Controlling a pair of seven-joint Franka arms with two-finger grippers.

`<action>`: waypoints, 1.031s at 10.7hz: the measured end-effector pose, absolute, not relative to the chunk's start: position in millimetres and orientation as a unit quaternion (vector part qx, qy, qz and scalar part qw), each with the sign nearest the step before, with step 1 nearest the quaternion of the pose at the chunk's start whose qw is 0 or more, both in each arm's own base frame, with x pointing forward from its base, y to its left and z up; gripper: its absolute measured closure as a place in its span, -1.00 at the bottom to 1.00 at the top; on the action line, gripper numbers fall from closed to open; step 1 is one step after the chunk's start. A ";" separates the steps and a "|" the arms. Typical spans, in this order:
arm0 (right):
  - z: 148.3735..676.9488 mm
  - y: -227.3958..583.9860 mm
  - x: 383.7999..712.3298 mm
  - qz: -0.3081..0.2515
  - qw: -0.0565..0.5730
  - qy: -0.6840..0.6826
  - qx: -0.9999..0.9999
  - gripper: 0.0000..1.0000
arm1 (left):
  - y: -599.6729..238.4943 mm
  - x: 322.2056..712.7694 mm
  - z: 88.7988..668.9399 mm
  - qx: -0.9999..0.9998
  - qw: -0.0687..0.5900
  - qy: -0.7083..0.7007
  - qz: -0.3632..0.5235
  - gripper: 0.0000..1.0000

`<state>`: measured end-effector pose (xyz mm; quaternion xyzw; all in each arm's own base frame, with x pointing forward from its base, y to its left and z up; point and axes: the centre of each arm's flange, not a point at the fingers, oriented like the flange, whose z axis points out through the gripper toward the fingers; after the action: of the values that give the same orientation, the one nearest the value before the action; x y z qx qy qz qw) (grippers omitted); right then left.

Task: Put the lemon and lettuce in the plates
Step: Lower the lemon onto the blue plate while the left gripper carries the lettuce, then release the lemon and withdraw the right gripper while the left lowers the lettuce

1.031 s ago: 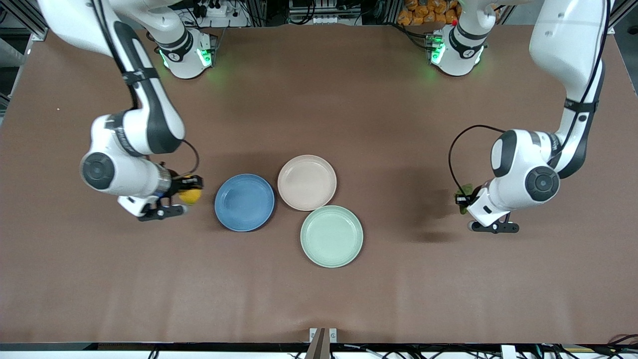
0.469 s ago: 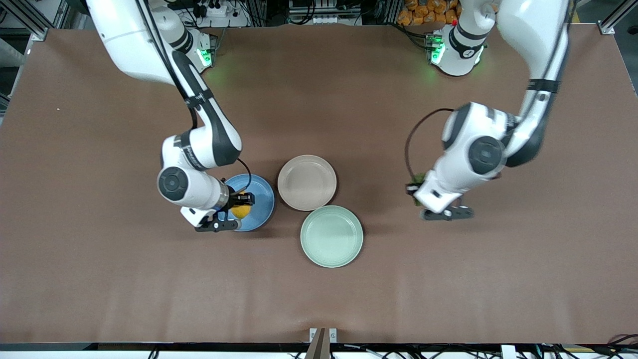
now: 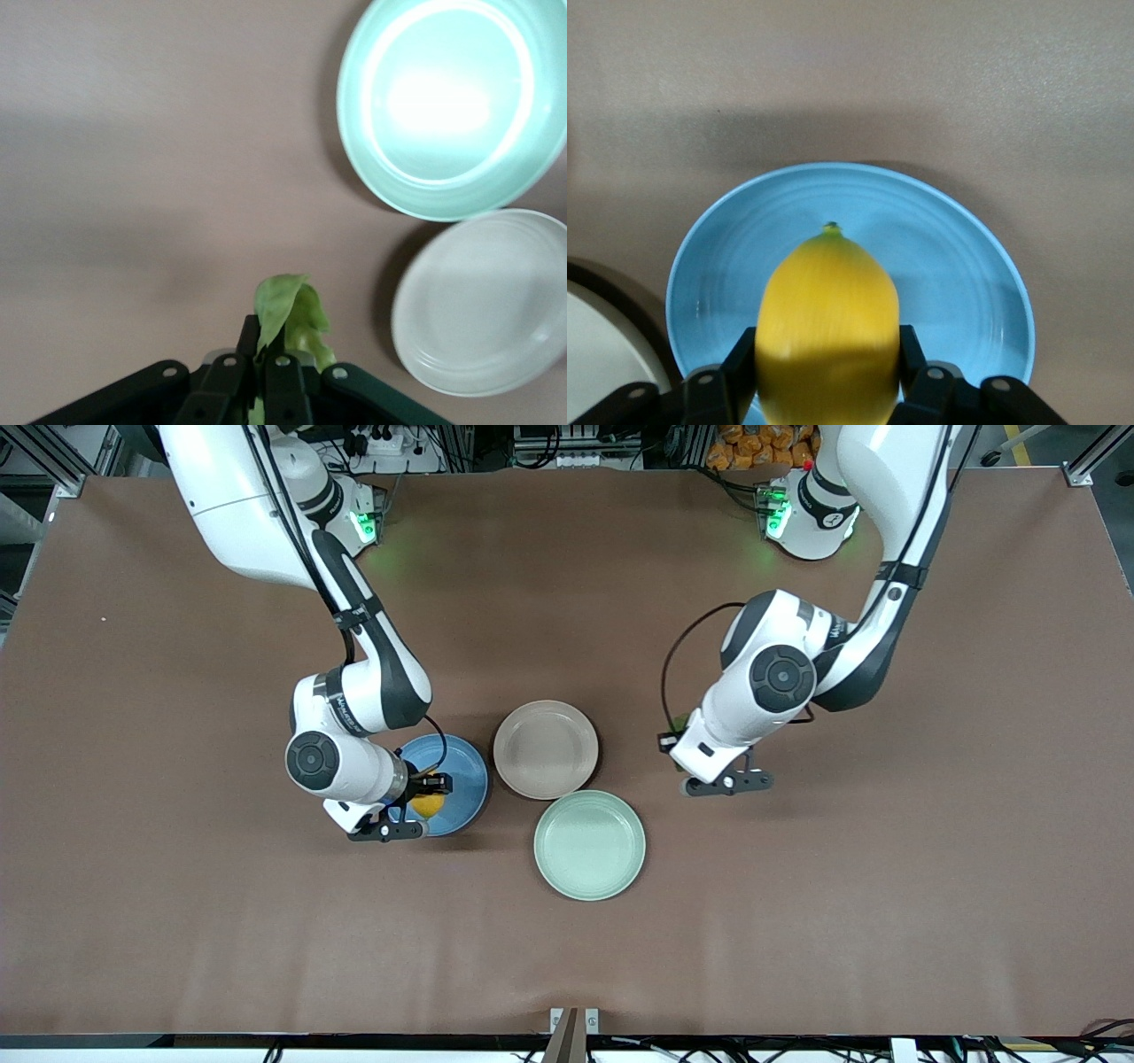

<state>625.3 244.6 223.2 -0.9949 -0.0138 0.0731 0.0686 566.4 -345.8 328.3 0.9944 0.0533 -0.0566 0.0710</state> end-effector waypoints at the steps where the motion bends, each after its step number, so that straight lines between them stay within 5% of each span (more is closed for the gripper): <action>1: 224.9 245.0 626.4 0.071 0.067 -0.016 -0.995 -0.61 | -362.1 558.8 326.2 0.994 0.077 0.054 -0.055 0.90; 2: 229.7 244.1 629.3 0.067 0.068 -0.016 -0.995 -0.91 | -380.8 549.3 322.1 0.994 0.081 0.048 -0.054 0.90; 3: 240.3 239.7 633.5 0.068 0.068 -0.014 -0.995 -1.00 | -401.5 538.5 317.8 0.994 0.083 0.037 -0.053 0.90; 11: 450.2 86.3 659.3 0.052 0.076 -0.011 -0.996 -1.00 | -537.7 501.0 297.2 0.994 0.090 0.066 0.001 0.90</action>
<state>659.3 86.3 450.2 -0.9957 -0.0113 0.0516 0.0761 501.0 -537.7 297.2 0.9938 0.0659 0.0010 0.0897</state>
